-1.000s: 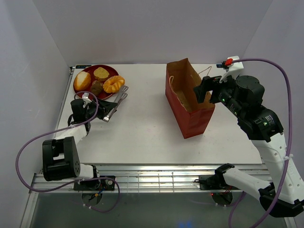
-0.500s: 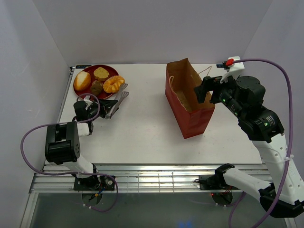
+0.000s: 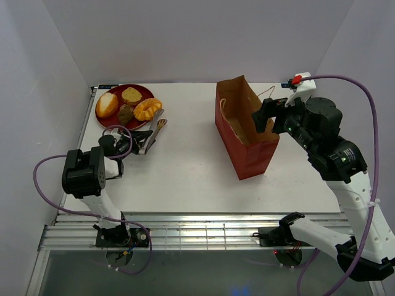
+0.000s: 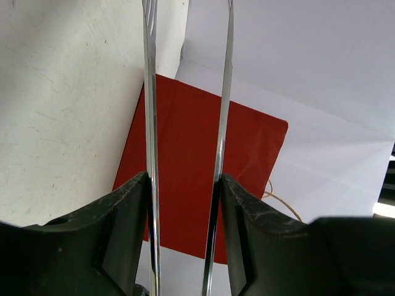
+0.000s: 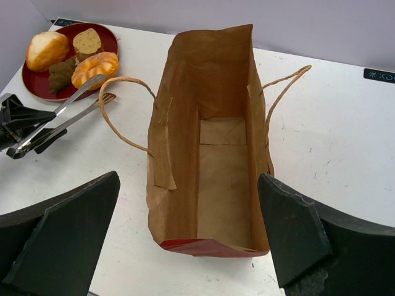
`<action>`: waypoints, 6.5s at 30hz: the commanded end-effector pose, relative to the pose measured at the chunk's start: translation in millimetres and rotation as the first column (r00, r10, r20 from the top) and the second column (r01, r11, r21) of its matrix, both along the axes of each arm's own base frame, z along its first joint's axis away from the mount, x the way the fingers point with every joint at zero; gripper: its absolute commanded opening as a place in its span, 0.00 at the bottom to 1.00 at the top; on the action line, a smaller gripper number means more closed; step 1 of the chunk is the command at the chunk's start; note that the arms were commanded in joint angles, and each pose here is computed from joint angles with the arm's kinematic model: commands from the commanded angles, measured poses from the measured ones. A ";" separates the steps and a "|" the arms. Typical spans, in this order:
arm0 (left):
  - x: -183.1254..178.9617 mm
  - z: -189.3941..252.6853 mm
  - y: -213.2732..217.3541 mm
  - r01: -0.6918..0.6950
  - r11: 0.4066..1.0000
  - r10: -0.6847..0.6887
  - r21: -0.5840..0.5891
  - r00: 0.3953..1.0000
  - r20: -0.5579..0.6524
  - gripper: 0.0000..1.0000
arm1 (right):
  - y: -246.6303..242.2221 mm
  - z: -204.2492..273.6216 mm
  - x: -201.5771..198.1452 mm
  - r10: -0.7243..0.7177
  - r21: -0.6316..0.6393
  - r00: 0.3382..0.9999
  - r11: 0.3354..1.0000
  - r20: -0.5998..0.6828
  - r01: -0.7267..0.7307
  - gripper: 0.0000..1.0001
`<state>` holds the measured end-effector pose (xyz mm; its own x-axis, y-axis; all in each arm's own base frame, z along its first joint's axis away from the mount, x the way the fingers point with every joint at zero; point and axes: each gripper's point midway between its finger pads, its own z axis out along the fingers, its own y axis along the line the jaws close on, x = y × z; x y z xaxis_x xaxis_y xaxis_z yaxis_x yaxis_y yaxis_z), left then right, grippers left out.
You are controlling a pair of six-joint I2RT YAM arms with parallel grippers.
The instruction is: Place the fake bread into the paper bag
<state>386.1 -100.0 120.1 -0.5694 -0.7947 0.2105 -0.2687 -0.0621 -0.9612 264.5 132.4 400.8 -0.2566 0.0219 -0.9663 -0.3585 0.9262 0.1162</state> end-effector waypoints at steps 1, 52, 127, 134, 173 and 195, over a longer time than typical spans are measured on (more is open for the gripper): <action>4.4 15.5 2.9 -0.005 1.000 0.007 -0.025 0.997 0.077 0.57 | -2.9 15.4 0.9 -0.012 0.002 0.999 1.000 0.044 0.012 0.98; 13.8 34.6 22.9 -0.024 0.996 0.037 -0.092 0.989 0.143 0.34 | -0.9 16.5 4.3 -0.019 0.016 0.999 1.000 0.040 0.018 0.98; -186.6 283.5 -149.7 0.191 0.766 -0.611 0.613 0.512 0.604 0.05 | -62.2 -22.8 77.2 -0.355 -0.098 0.932 0.933 -0.069 0.348 0.98; -194.4 271.1 -163.1 0.191 0.748 -0.624 0.636 0.530 0.575 0.05 | -53.4 -31.0 105.0 -0.328 -0.046 0.940 0.945 -0.090 0.325 0.98; -193.9 226.7 -191.4 0.261 0.706 -0.660 0.658 0.578 0.480 0.17 | -33.3 -51.3 150.0 -0.239 0.040 0.963 0.969 -0.127 0.245 0.60; -191.1 225.4 -195.1 0.264 0.711 -0.658 0.652 0.578 0.483 0.53 | -29.5 -50.0 148.6 -0.209 0.044 0.970 0.975 -0.126 0.216 0.46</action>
